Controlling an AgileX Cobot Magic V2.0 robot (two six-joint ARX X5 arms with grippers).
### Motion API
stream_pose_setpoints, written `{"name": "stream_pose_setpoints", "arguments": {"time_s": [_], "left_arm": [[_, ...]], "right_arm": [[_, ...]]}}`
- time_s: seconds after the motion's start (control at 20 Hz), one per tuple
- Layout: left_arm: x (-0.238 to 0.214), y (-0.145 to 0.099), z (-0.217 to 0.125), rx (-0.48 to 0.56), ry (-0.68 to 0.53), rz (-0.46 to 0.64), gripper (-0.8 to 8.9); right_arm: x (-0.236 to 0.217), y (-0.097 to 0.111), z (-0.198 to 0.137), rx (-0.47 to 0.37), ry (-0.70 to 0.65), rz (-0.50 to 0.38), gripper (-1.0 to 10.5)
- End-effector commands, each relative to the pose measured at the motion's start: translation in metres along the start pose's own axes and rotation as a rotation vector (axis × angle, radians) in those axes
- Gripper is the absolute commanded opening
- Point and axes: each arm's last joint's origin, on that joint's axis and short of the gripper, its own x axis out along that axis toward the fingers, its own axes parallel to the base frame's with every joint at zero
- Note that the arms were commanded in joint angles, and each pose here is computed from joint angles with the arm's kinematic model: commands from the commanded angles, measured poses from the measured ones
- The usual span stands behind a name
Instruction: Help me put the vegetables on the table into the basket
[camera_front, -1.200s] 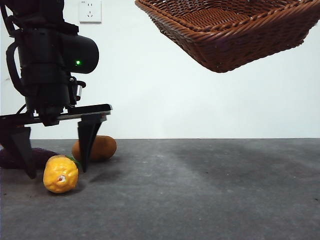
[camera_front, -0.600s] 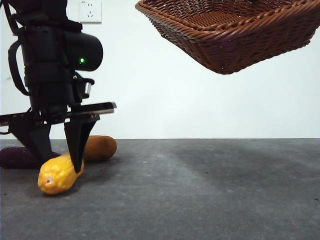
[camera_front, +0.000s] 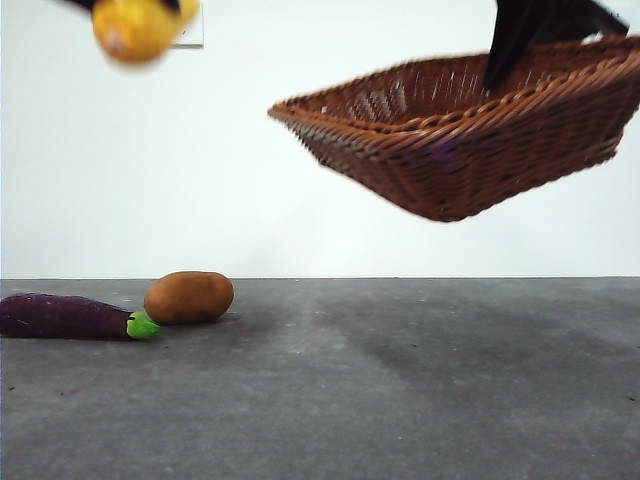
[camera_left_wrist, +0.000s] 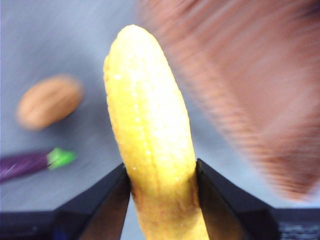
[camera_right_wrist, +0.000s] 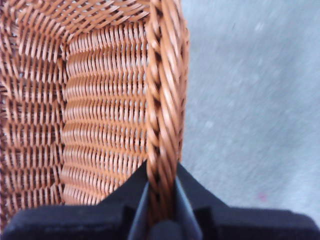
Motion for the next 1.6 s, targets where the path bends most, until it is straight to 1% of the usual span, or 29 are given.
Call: {"name": "stream_pose_setpoints", "arguments": {"time_s": [0.05,0.15,0.2,0.25,0.4,0.5,0.6,0.65,0.8,0.95,1.0,1.05,1.1,1.15,1.25,1.4,1.5,1.6], "left_arm": [[-0.018,-0.012,-0.004,0.039,-0.046,-0.064,-0.06],[-0.021,-0.023,-0.007,0.102,-0.046,-0.115,-0.06],[-0.017,-0.029,-0.009,0.162,-0.033,-0.139,-0.06],[-0.012,-0.034,-0.010,0.201,-0.013,-0.155,-0.06],[0.026,-0.050,-0.013,0.363,0.096,-0.192,-0.06],[0.053,-0.054,-0.013,0.436,0.132,-0.202,-0.06],[0.077,-0.057,-0.016,0.472,0.182,-0.279,-0.06],[0.088,-0.058,-0.019,0.483,0.218,-0.297,-0.06],[0.113,-0.057,-0.028,0.502,0.309,-0.299,-0.06],[0.124,-0.060,-0.033,0.509,0.352,-0.400,0.04],[0.124,-0.061,-0.034,0.515,0.354,-0.435,0.49],[0.123,-0.063,-0.035,0.523,0.357,-0.476,1.73],[0.122,-0.065,-0.036,0.529,0.366,-0.494,3.48],[0.122,-0.064,-0.037,0.539,0.373,-0.487,4.98],[0.122,-0.064,-0.037,0.546,0.372,-0.463,5.12],[0.122,-0.063,-0.037,0.545,0.372,-0.461,5.12],[0.121,-0.063,-0.035,0.528,0.368,-0.457,5.12],[0.112,-0.060,-0.026,0.491,0.340,-0.440,5.12]], "right_arm": [[0.018,0.003,0.003,0.022,0.034,0.035,-0.1],[0.035,0.010,0.005,0.013,0.061,0.056,-0.1],[0.044,0.017,0.006,0.004,0.073,0.071,-0.1],[0.050,0.024,0.007,-0.014,0.080,0.088,-0.1],[0.060,0.051,0.006,-0.074,0.095,0.141,-0.1],[0.062,0.061,0.004,-0.096,0.109,0.157,-0.1],[0.063,0.068,0.002,-0.109,0.124,0.167,-0.1],[0.063,0.068,0.002,-0.099,0.124,0.167,-0.1],[0.063,0.068,0.002,-0.096,0.124,0.166,-0.1],[0.063,0.068,0.002,-0.097,0.122,0.166,-0.1],[0.063,0.068,0.002,-0.097,0.121,0.167,-0.1],[0.063,0.068,0.002,-0.097,0.119,0.167,-0.1],[0.063,0.068,0.003,-0.098,0.116,0.167,-0.1],[0.063,0.068,0.003,-0.098,0.116,0.167,-0.1],[0.063,0.068,0.002,-0.098,0.117,0.167,-0.1],[0.063,0.068,0.002,-0.098,0.118,0.167,-0.1],[0.063,0.067,0.002,-0.097,0.120,0.163,-0.1],[0.062,0.064,0.002,-0.092,0.118,0.127,-0.1]]}}
